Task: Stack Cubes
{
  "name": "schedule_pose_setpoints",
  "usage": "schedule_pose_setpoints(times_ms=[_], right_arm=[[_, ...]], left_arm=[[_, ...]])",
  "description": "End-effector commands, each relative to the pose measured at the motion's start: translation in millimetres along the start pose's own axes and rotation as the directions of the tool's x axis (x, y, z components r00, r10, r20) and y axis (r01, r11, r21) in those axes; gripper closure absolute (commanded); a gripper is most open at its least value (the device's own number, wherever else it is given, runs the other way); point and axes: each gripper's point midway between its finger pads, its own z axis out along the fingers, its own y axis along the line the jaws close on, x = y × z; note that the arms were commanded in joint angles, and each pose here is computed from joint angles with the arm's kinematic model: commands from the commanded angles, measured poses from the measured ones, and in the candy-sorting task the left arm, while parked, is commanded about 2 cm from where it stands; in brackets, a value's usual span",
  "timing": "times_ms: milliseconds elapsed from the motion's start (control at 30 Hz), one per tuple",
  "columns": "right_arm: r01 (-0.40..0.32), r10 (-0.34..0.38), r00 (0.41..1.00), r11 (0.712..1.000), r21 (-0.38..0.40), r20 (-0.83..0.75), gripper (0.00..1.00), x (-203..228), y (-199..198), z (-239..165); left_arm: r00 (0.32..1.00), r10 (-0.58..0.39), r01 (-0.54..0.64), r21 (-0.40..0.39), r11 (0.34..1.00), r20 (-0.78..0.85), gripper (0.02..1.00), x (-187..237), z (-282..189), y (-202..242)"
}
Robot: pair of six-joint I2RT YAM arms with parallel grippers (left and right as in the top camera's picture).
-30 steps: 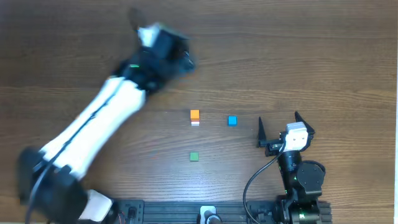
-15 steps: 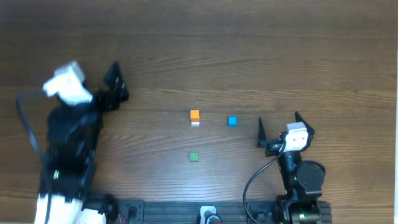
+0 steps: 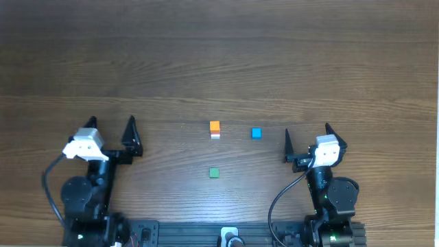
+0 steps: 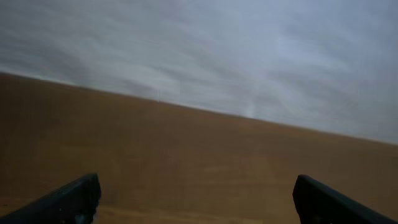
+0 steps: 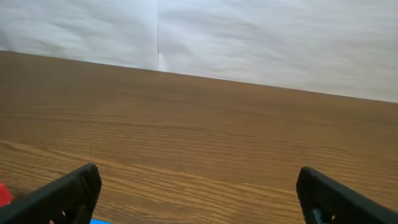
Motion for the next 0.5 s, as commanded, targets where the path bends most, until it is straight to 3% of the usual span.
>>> schedule_pose_setpoints(times_ms=[33, 367, 500], right_arm=[[0.001, -0.001, 1.0, 1.0, -0.003, -0.001, 0.009, 2.3, 0.2, 0.3], [0.001, -0.001, 1.0, 1.0, -0.003, -0.001, 0.009, 2.3, 0.2, 0.3], [0.001, -0.001, 1.0, 1.0, -0.003, -0.001, 0.007, 2.3, 0.2, 0.3]], left_arm=[[0.997, 0.068, -0.069, 0.035, 0.997, 0.027, 0.027, 17.7, -1.0, -0.5], [0.966, 0.257, -0.257, 0.042, 0.965, 0.023, 0.023, 31.7, -0.2, 0.6], [0.967, 0.251, -0.25, 0.031, 0.968, -0.039, 0.02, 46.2, -0.7, 6.2]])
